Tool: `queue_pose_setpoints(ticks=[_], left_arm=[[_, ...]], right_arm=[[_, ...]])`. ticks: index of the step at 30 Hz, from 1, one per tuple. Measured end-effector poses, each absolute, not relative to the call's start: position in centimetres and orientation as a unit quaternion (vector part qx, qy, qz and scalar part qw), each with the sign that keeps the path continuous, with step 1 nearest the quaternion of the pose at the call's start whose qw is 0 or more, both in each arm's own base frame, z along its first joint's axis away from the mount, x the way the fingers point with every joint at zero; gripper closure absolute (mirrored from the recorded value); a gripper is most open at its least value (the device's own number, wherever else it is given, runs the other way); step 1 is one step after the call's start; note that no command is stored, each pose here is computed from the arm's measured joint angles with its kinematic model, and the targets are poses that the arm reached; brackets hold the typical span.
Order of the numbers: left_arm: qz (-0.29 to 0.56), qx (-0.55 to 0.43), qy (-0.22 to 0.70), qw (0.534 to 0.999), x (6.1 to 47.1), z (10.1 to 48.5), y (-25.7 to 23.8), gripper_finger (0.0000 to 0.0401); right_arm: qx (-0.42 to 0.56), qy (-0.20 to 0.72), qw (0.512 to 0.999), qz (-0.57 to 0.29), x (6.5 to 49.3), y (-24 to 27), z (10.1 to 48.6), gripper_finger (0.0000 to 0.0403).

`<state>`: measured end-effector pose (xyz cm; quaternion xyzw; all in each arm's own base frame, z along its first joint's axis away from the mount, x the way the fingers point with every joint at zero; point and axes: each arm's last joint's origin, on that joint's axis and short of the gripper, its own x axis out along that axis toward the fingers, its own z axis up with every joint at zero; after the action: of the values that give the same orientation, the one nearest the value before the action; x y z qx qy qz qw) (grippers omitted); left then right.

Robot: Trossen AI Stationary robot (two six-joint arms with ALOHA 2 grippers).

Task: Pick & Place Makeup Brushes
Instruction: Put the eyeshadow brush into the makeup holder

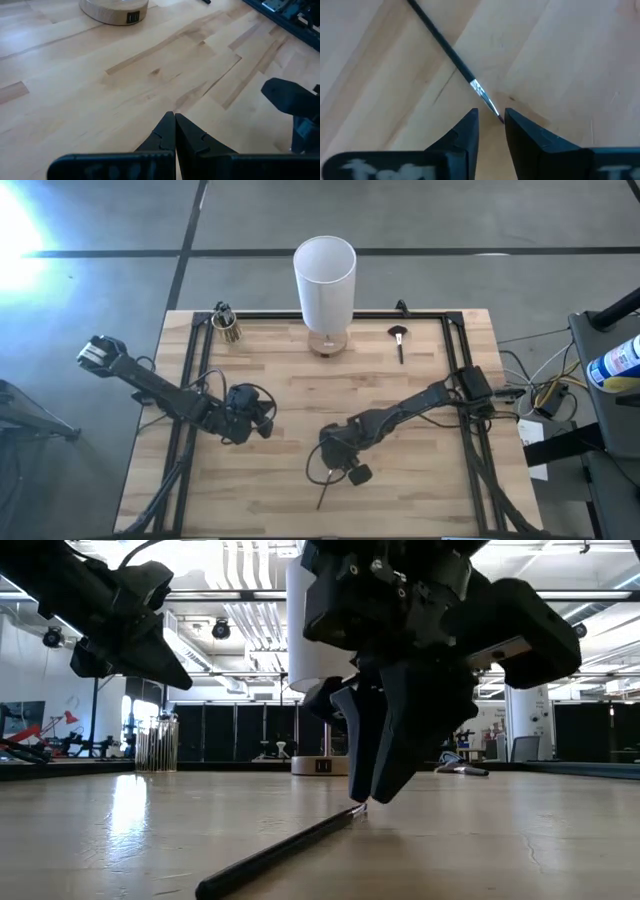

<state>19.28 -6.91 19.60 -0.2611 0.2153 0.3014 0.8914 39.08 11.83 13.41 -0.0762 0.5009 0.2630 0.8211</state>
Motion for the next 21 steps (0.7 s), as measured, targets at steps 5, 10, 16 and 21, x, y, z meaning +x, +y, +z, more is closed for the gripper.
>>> queue_pose_setpoints(ticks=[5, 10, 16, 21], left_arm=[[0.294, -0.266, 0.222, 0.891, 19.3, 19.6, -7.0, 0.0401], [0.28, -0.276, 0.235, 0.889, 19.3, 19.5, -7.1, 0.0401], [0.247, -0.327, 0.268, 0.872, 19.3, 19.4, -7.4, 0.0401], [0.202, -0.4, 0.283, 0.848, 19.7, 19.6, -7.9, 0.0398]], right_arm=[[-0.079, 0.509, 0.817, 0.258, 39.2, 11.8, 12.6, 0.0343], [-0.077, 0.514, 0.815, 0.255, 39.3, 11.8, 12.2, 0.036], [-0.078, 0.514, 0.816, 0.251, 39.2, 11.8, 12.3, 0.039], [-0.089, 0.514, 0.82, 0.235, 39.0, 11.7, 13.0, 0.0394]])
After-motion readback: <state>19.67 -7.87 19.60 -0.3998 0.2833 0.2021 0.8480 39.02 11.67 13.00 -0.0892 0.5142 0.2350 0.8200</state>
